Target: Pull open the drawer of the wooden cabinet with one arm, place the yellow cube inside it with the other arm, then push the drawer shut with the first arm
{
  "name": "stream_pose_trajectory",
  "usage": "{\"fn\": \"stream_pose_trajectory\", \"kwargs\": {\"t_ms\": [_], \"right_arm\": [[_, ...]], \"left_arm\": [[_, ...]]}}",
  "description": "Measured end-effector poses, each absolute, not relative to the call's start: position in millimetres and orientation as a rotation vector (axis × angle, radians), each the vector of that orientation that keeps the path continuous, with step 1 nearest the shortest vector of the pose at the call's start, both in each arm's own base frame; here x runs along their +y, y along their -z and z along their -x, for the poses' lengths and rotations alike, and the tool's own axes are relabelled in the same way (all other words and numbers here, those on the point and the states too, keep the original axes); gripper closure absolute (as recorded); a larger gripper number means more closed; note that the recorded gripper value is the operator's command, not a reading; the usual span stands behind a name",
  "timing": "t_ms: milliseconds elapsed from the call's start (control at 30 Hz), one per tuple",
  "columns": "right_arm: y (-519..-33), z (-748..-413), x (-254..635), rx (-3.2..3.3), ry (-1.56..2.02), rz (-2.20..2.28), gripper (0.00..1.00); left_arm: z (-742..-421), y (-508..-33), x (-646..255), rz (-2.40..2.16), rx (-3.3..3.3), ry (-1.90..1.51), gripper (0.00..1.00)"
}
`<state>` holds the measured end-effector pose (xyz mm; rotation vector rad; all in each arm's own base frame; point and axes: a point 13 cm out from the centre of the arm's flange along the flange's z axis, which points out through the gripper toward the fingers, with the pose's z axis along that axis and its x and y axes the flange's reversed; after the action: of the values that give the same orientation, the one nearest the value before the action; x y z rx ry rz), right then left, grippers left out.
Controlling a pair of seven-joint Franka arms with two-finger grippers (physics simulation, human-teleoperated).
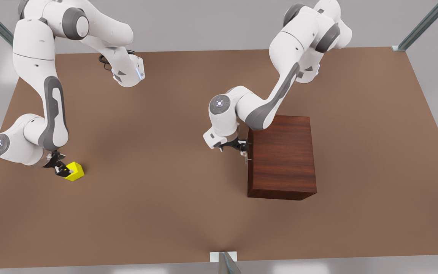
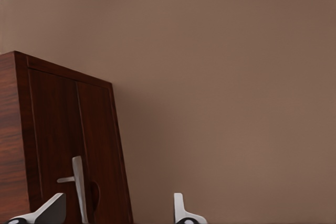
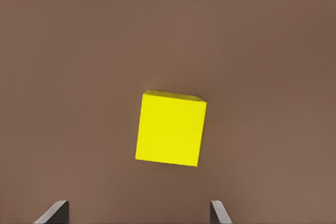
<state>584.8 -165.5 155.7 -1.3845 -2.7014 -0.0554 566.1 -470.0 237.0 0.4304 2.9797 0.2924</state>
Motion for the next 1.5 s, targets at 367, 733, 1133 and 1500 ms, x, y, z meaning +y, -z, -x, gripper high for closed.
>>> {"fn": "stream_pose_trajectory", "kwargs": {"t_ms": [367, 733, 1133, 1500], "right_arm": [[-100, -576, -184, -2.61, 0.034, 1.587, 0.0], [-91, -582, -189, -2.627, 0.014, 1.648, 0.0], [-65, -586, -204, -2.658, -0.068, 1.636, 0.0], [-54, -591, -202, -2.673, -0.051, 1.648, 0.17]], "left_arm": [[-553, -190, -429, -0.379, 2.953, -0.586, 0.0], [-544, -176, -430, -0.28, 2.942, -0.636, 0.0], [-533, -161, -448, -0.201, 2.935, -0.621, 0.0], [-533, -163, -480, -0.185, 2.905, -0.539, 0.0]]}}
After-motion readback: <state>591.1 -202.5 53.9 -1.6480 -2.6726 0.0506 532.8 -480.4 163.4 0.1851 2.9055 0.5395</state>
